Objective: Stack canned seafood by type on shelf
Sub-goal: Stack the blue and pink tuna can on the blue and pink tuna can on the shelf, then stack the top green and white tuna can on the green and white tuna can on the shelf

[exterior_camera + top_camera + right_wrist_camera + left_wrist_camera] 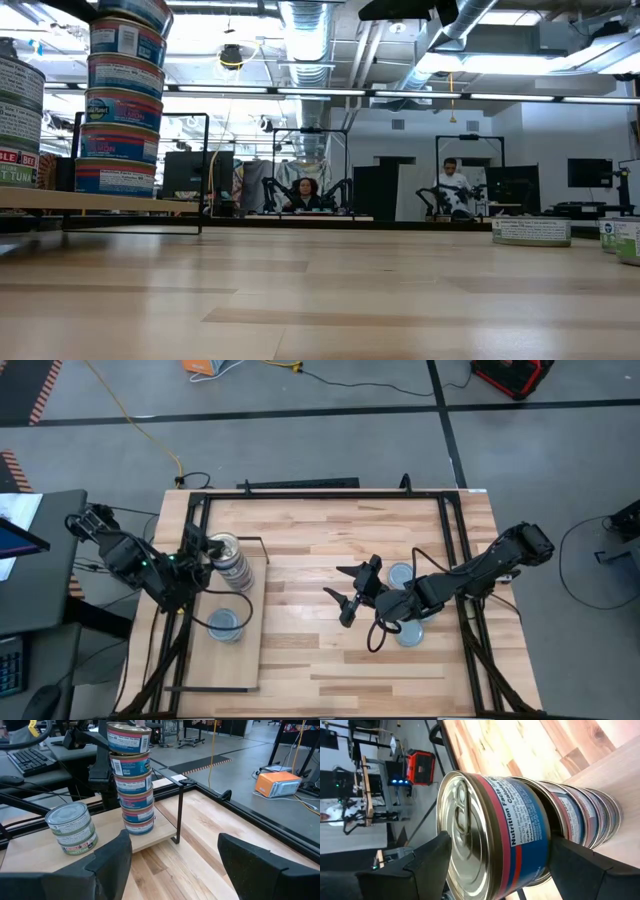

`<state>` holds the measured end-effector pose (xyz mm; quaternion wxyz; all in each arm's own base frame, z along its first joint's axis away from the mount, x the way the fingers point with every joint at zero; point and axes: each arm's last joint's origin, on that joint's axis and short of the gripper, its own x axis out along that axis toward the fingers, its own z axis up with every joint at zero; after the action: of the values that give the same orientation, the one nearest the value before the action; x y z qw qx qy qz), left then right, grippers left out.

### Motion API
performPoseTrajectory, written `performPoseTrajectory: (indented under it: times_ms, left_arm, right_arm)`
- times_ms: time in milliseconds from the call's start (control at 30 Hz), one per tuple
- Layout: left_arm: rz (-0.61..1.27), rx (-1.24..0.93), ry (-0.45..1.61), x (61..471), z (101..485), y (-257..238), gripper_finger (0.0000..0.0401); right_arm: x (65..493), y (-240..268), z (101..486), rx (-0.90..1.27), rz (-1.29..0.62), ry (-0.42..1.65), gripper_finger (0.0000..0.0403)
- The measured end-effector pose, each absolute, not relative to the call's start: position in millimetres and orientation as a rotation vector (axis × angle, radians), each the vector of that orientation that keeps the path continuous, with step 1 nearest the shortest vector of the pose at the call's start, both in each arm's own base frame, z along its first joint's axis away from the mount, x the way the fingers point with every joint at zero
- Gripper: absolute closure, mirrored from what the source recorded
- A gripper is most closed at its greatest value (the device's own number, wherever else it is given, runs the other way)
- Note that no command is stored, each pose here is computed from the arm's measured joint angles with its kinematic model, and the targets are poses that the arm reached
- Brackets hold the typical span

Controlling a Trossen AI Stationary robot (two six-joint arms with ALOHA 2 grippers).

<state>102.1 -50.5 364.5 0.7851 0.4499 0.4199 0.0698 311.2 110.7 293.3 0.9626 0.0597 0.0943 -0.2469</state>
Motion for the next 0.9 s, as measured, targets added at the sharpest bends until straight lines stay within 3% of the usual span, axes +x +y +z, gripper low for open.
performPoseTrajectory:
  times_ms: [600, 900]
  left_arm:
    - [0.069, 0.858, 0.891, 102, 382, -53, 0.0106]
    - [0.068, 0.834, 0.758, 113, 390, -61, 0.0106]
  right_arm:
    - [311, 111, 294, 0.124, -0.497, 0.189, 0.0082]
    - [312, 110, 290, 0.171, -0.454, 0.222, 0.0082]
